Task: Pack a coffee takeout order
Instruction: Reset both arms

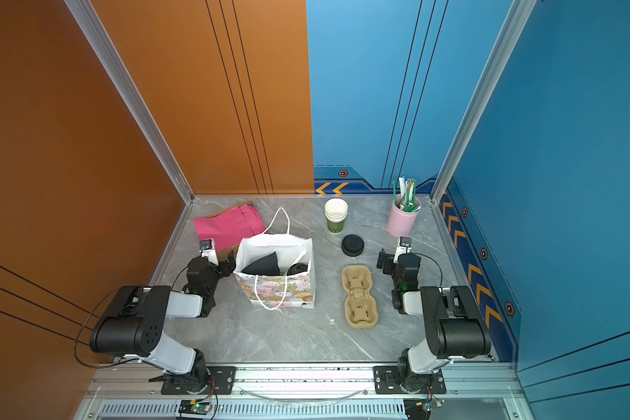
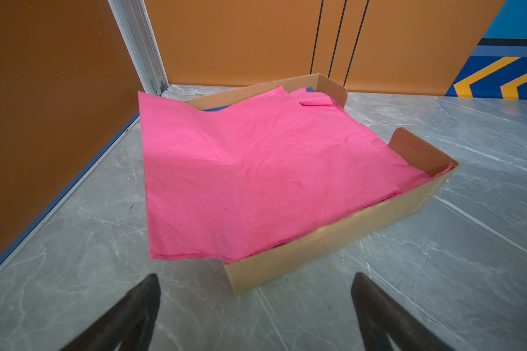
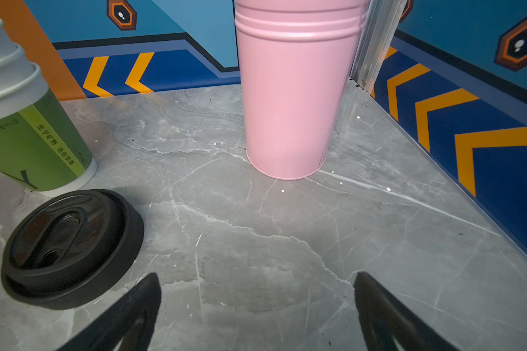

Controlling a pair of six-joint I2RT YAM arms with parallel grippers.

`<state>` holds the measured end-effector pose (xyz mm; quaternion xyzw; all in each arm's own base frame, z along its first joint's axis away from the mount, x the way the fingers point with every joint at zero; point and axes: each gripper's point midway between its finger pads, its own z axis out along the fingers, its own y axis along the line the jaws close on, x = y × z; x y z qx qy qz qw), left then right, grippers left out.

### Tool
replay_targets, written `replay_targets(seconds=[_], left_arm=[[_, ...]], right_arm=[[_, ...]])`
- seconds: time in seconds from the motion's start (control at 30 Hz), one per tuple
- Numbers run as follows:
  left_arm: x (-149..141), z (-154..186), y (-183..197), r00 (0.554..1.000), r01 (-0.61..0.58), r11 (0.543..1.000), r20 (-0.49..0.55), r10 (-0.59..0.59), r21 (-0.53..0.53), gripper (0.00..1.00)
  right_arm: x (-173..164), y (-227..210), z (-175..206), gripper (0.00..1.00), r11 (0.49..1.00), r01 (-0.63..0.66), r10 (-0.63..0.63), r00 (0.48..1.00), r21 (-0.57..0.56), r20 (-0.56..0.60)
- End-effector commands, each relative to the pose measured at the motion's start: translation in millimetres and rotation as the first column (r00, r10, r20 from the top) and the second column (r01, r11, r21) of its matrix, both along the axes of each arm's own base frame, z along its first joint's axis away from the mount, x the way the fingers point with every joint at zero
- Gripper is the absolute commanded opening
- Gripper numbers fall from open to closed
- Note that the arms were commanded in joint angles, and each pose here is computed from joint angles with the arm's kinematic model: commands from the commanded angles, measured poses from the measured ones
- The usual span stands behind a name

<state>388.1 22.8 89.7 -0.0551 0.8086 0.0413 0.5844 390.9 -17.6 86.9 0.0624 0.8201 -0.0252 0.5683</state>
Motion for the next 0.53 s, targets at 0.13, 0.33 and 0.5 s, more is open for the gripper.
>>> replay_targets(seconds=[0.13, 0.33, 0.5], left_arm=[[7, 1, -23, 0.991, 0.131, 0.99, -0.019, -0.131, 0.041, 0.98], [9, -1, -18, 0.995, 0.098, 0.994, -0.036, -0.096, 0.042, 0.98], [9, 0, -17, 0.995, 0.093, 0.995, -0.033, -0.092, 0.036, 0.98]], right_arm=[[4, 2, 6, 1.0, 1.0, -0.009, 0.009, 1.0, -0.008, 0.021], [3, 2, 6, 1.0, 1.0, -0.009, 0.01, 1.0, -0.009, 0.019], [3, 2, 6, 1.0, 1.0, -0.009, 0.009, 1.0, -0.008, 0.019]])
